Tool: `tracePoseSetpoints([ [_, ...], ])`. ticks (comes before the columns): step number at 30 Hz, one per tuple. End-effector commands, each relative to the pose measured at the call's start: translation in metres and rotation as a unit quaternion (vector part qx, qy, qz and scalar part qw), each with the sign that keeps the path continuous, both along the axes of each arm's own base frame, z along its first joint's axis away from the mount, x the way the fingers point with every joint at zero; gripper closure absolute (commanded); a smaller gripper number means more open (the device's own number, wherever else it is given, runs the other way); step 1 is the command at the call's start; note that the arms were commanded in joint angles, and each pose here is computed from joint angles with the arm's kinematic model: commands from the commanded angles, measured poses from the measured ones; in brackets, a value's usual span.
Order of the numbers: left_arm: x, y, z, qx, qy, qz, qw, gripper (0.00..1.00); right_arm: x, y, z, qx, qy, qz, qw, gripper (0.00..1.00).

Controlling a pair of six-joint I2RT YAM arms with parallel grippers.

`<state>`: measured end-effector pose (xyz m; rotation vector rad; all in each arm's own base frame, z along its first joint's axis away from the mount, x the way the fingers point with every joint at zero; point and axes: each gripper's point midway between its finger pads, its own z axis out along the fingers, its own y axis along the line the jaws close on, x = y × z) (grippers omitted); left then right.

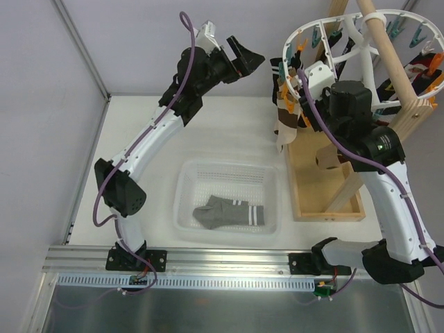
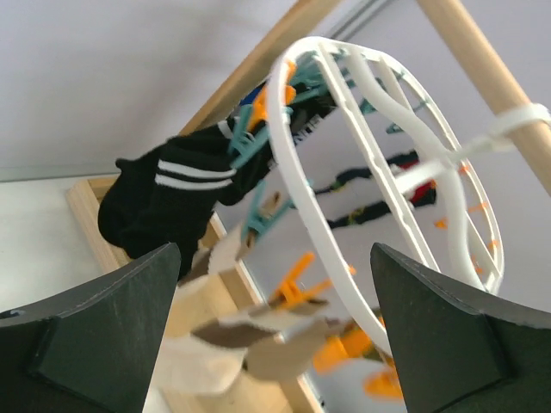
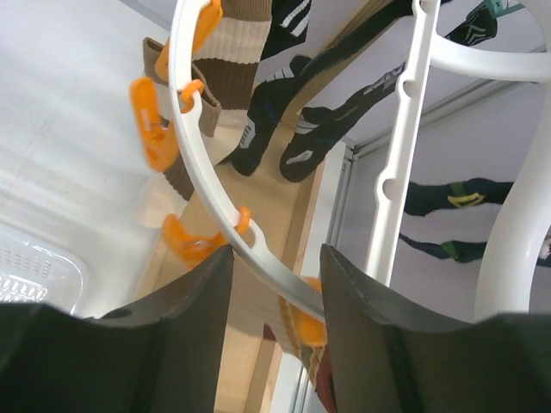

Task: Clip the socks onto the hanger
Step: Rotate the hanger at the clothesline.

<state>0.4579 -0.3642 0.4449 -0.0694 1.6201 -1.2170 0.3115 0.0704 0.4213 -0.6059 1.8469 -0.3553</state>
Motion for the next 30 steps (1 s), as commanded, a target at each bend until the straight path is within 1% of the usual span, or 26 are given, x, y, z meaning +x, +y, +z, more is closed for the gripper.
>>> tracePoseSetpoints([
  [1, -0.045, 0.014, 0.044, 0.013, -0.085, -0.035, 0.996, 0.06, 0.005, -0.003, 0.022, 0.018, -0.038, -0.019, 0.999, 0.53],
  [2, -0.055, 0.018, 0.049, 0.016, -0.095, -0.044, 0.994, 0.06, 0.007, -0.001, 0.023, 0.024, -0.04, -0.019, 0.999, 0.55],
  [3, -0.057, 0.017, 0.037, 0.033, -0.095, -0.05, 0.994, 0.06, 0.008, 0.001, 0.026, 0.036, -0.046, -0.019, 0.998, 0.56],
  [4, -0.061, 0.019, 0.035, 0.039, -0.098, -0.055, 0.993, 0.06, 0.01, 0.004, 0.027, 0.042, -0.048, -0.016, 0.998, 0.57],
  [5, -0.072, 0.021, 0.041, 0.042, -0.112, -0.067, 0.991, 0.06, 0.012, 0.006, 0.027, 0.046, -0.048, -0.015, 0.998, 0.58],
  [6, -0.075, 0.02, 0.03, 0.059, -0.117, -0.076, 0.988, 0.06, 0.013, 0.009, 0.031, 0.057, -0.054, -0.012, 0.997, 0.58],
  [8, -0.087, 0.02, 0.032, 0.069, -0.145, -0.096, 0.982, 0.07, 0.018, 0.013, 0.031, 0.061, -0.052, -0.01, 0.997, 0.6],
  [9, -0.092, 0.018, 0.021, 0.084, -0.153, -0.115, 0.978, 0.09, 0.018, 0.015, 0.031, 0.066, -0.051, -0.008, 0.996, 0.6],
  [11, -0.1, 0.016, 0.017, 0.097, -0.173, -0.132, 0.971, 0.11, 0.019, 0.016, 0.028, 0.066, -0.044, -0.008, 0.997, 0.62],
  [12, -0.104, 0.013, 0.01, 0.1, -0.18, -0.149, 0.967, 0.14, 0.019, 0.016, 0.027, 0.067, -0.042, -0.007, 0.997, 0.62],
  [14, -0.108, 0.012, 0.006, 0.103, -0.195, -0.158, 0.962, 0.19, 0.018, 0.018, 0.023, 0.073, -0.037, -0.006, 0.997, 0.63],
  [17, -0.114, 0.007, -0.006, 0.093, -0.233, -0.178, 0.951, 0.21, 0.012, 0.019, 0.024, 0.089, -0.04, 0.002, 0.995, 0.63],
  [18, -0.113, 0.005, -0.019, 0.096, -0.234, -0.185, 0.95, 0.21, 0.008, 0.021, 0.027, 0.096, -0.044, 0.009, 0.994, 0.63],
  [19, -0.117, 0.001, -0.019, 0.089, -0.258, -0.201, 0.941, 0.22, 0.006, 0.021, 0.03, 0.105, -0.048, 0.012, 0.993, 0.63],
  [22, -0.12, -0.012, -0.034, 0.078, -0.274, -0.24, 0.928, 0.24, -0.001, 0.023, 0.039, 0.12, -0.055, 0.024, 0.991, 0.63],
  [23, -0.12, -0.015, -0.038, 0.07, -0.267, -0.247, 0.929, 0.24, -0.003, 0.022, 0.042, 0.124, -0.059, 0.025, 0.99, 0.63],
  [26, -0.12, -0.025, -0.045, 0.051, -0.274, -0.265, 0.923, 0.26, -0.006, 0.025, 0.046, 0.128, -0.065, 0.037, 0.989, 0.63],
  [28, -0.123, -0.034, -0.046, 0.041, -0.29, -0.269, 0.917, 0.27, -0.006, 0.024, 0.045, 0.123, -0.065, 0.037, 0.99, 0.63],
  [30, -0.124, -0.039, -0.045, 0.033, -0.298, -0.265, 0.916, 0.27, -0.005, 0.022, 0.042, 0.116, -0.061, 0.032, 0.991, 0.64],
])
